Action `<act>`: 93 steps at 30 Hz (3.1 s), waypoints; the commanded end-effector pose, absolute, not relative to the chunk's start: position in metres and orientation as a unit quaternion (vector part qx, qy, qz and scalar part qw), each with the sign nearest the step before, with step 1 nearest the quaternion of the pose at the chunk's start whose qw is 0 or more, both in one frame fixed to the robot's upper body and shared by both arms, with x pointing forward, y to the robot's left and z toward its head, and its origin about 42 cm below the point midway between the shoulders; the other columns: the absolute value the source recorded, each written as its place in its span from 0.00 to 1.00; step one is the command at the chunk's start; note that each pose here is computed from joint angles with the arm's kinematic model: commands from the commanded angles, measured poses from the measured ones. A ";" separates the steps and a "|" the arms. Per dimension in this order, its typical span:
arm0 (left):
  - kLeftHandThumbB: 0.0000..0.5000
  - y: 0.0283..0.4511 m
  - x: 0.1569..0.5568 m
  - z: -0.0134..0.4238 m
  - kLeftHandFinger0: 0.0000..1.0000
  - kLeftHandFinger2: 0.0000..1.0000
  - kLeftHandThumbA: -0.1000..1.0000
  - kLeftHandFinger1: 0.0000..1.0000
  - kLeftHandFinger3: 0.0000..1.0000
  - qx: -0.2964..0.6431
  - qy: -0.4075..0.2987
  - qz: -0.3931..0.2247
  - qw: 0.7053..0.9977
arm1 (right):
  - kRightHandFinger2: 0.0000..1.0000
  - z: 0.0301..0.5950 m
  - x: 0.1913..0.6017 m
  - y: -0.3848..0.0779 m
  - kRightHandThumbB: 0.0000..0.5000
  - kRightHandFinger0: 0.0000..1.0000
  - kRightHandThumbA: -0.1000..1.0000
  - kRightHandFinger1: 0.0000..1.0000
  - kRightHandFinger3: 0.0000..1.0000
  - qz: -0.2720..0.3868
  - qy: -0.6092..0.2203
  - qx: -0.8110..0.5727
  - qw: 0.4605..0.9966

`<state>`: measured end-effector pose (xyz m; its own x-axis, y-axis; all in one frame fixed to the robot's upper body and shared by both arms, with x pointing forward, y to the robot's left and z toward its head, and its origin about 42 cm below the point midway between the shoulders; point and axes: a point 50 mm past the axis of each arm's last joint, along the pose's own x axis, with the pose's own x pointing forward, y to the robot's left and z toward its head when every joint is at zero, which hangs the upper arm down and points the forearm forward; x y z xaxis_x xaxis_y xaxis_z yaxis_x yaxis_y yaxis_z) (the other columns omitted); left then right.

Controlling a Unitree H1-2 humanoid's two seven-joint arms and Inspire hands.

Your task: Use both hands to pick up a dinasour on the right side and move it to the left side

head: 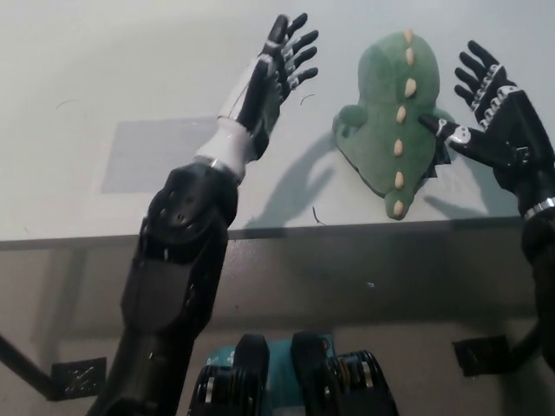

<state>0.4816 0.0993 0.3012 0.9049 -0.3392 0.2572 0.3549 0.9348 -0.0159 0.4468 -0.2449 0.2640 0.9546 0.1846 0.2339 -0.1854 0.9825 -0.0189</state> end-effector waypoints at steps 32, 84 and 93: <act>0.75 0.090 0.527 0.262 1.00 1.00 1.00 1.00 1.00 -0.053 -0.030 -0.131 0.989 | 1.00 0.205 0.508 -0.311 0.29 1.00 1.00 1.00 1.00 -0.026 -0.038 -0.120 0.992; 0.49 -0.033 0.515 0.255 1.00 1.00 1.00 1.00 1.00 -0.005 0.059 -0.181 0.982 | 1.00 0.231 0.524 -0.203 0.49 1.00 1.00 1.00 1.00 0.086 -0.077 -0.027 0.993; 0.46 -0.024 0.516 0.251 1.00 1.00 1.00 1.00 1.00 -0.011 0.057 -0.173 0.983 | 1.00 0.228 0.523 -0.196 0.40 1.00 1.00 1.00 1.00 0.085 -0.077 -0.041 0.993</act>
<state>0.5166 0.0066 0.2141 0.9453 -0.2561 -0.2020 0.2559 0.9663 -0.0272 0.5109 -0.2205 0.1895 0.9936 0.1023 0.0470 -0.0980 0.9915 -0.0856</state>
